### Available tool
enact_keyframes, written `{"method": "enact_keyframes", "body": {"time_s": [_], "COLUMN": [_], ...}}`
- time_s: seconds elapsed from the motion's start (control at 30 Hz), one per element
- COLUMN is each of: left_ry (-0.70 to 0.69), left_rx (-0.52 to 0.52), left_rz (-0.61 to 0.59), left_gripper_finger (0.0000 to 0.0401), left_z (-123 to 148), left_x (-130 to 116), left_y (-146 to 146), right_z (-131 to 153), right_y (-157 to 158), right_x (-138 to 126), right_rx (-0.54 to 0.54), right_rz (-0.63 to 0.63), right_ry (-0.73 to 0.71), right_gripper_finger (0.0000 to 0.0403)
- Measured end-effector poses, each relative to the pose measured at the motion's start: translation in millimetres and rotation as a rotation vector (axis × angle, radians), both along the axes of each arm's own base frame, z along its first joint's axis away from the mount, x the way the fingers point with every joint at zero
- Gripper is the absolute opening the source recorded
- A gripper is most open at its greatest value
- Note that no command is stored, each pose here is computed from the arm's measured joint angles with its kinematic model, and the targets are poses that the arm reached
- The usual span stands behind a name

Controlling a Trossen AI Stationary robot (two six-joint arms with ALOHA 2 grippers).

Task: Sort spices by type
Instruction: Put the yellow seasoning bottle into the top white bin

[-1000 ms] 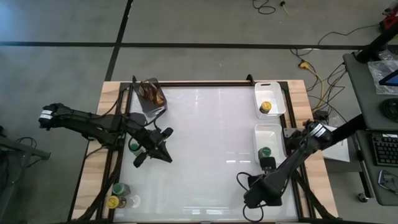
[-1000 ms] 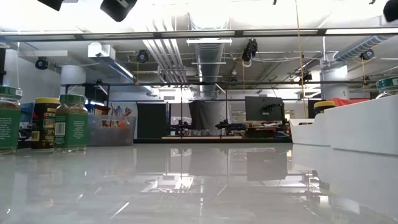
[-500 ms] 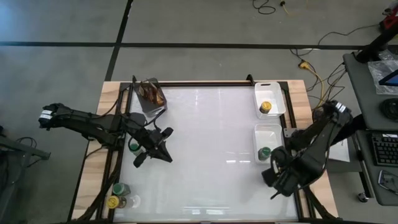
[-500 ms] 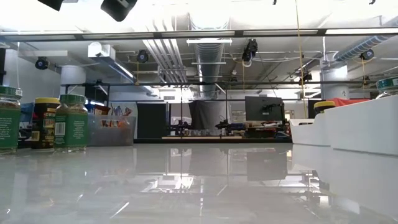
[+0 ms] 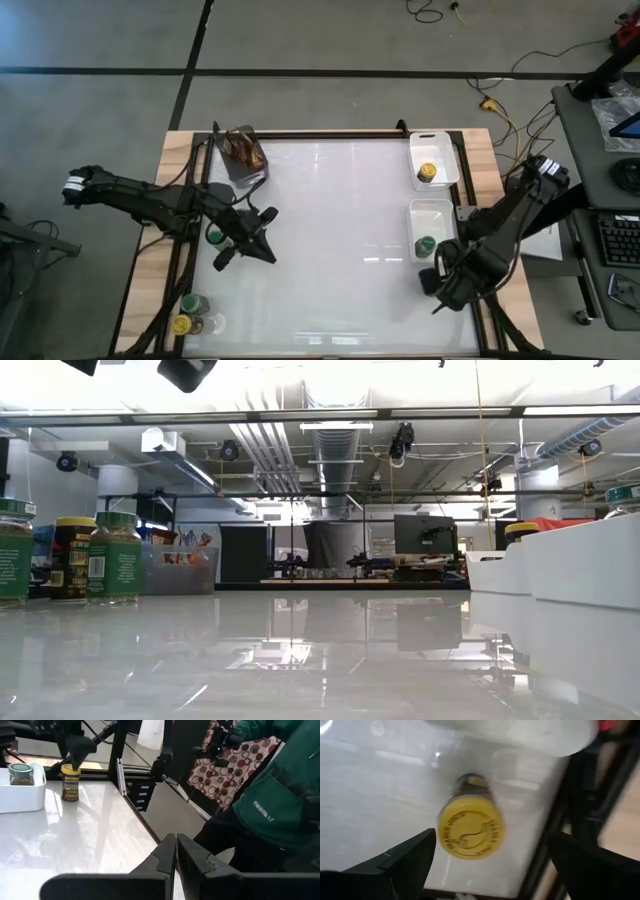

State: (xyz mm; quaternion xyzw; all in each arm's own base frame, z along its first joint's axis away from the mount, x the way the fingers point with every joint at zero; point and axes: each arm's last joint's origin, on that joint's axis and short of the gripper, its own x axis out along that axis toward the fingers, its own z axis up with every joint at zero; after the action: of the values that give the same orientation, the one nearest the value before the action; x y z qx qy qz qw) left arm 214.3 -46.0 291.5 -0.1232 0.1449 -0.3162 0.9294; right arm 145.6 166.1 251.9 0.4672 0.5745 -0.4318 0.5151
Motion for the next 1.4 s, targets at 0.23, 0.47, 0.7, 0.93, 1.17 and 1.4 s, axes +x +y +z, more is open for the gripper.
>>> {"method": "enact_keyframes", "body": {"time_s": [0.23, 0.47, 0.7, 0.93, 1.17, 1.4], "left_ry": [0.001, 0.001, 0.005, -0.002, -0.004, -0.004], "left_rx": [0.000, 0.000, 0.007, 0.014, 0.014, 0.014], "left_rz": [0.000, 0.000, 0.000, -0.002, -0.003, -0.003], "left_gripper_finger": [0.0000, 0.0000, 0.0000, 0.0000, 0.0000, 0.0000], "left_z": [0, 0, -2, -2, -2, -2], "left_x": [0, 0, 0, 0, 0, 0], "left_y": [0, 0, 0, 0, 0, 0], "right_z": [-19, -23, -23, -32, -33, -19], "right_y": [0, 1, 1, 1, -1, 5], "right_x": [-1, 0, 0, 0, 0, 4], "right_rx": [0.007, 0.014, 0.019, 0.019, 0.000, 0.040], "right_rz": [-0.053, -0.064, -0.088, -0.092, -0.084, -0.041], "right_ry": [-0.010, -0.018, -0.020, -0.034, -0.040, -0.075], "right_gripper_finger": [0.0366, 0.0366, 0.0363, 0.0311, 0.0246, 0.0219]}}
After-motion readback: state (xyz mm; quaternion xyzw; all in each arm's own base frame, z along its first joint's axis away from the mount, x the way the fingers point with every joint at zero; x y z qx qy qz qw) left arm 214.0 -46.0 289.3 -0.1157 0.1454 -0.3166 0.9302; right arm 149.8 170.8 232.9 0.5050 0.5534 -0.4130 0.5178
